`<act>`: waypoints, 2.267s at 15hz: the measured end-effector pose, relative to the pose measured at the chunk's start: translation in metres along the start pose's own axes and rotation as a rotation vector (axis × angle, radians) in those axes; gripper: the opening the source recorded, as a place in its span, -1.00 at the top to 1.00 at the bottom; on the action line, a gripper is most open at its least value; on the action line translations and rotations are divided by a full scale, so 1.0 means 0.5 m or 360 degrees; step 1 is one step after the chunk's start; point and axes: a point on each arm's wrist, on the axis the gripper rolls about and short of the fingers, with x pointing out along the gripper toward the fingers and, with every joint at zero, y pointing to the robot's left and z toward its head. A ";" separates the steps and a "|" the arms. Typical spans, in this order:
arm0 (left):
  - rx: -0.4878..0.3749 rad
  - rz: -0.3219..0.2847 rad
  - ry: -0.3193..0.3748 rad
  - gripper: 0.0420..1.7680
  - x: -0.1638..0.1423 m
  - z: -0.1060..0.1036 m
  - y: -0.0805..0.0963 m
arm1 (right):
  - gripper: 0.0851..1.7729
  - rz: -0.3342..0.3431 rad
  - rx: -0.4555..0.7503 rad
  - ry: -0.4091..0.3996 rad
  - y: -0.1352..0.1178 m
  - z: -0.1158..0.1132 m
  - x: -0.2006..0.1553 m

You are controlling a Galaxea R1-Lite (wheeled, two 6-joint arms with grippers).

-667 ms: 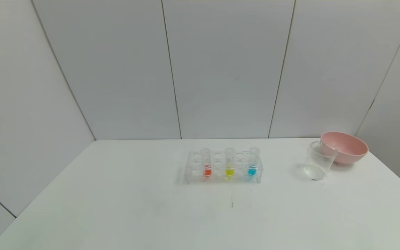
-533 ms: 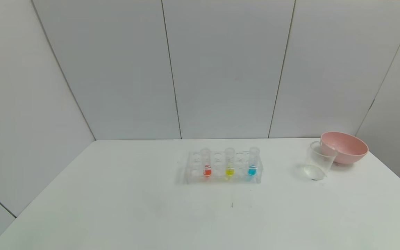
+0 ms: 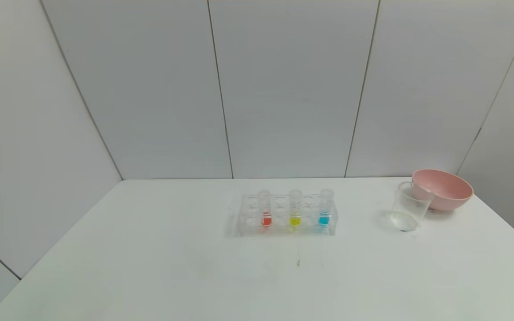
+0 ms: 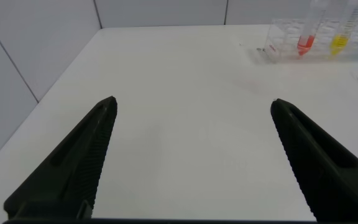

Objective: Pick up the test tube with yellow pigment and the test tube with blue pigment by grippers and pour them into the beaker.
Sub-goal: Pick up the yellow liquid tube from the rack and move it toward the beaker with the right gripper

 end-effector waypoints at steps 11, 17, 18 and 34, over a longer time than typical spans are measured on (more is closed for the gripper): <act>-0.0001 0.0000 0.0001 -1.00 0.000 0.000 0.000 | -0.93 0.0001 -0.0001 -0.0104 0.003 0.113 0.017; 0.0000 0.0000 0.0000 -1.00 0.000 0.000 0.000 | -0.93 0.0079 0.0006 -0.0058 0.010 0.190 0.147; 0.0000 0.0000 0.0000 -1.00 0.000 0.000 0.000 | -0.93 0.0120 0.0010 -0.0023 0.014 0.196 0.172; -0.0001 0.0000 0.0001 -1.00 0.000 0.000 0.000 | -0.93 0.0348 0.0105 0.0185 0.401 0.153 0.335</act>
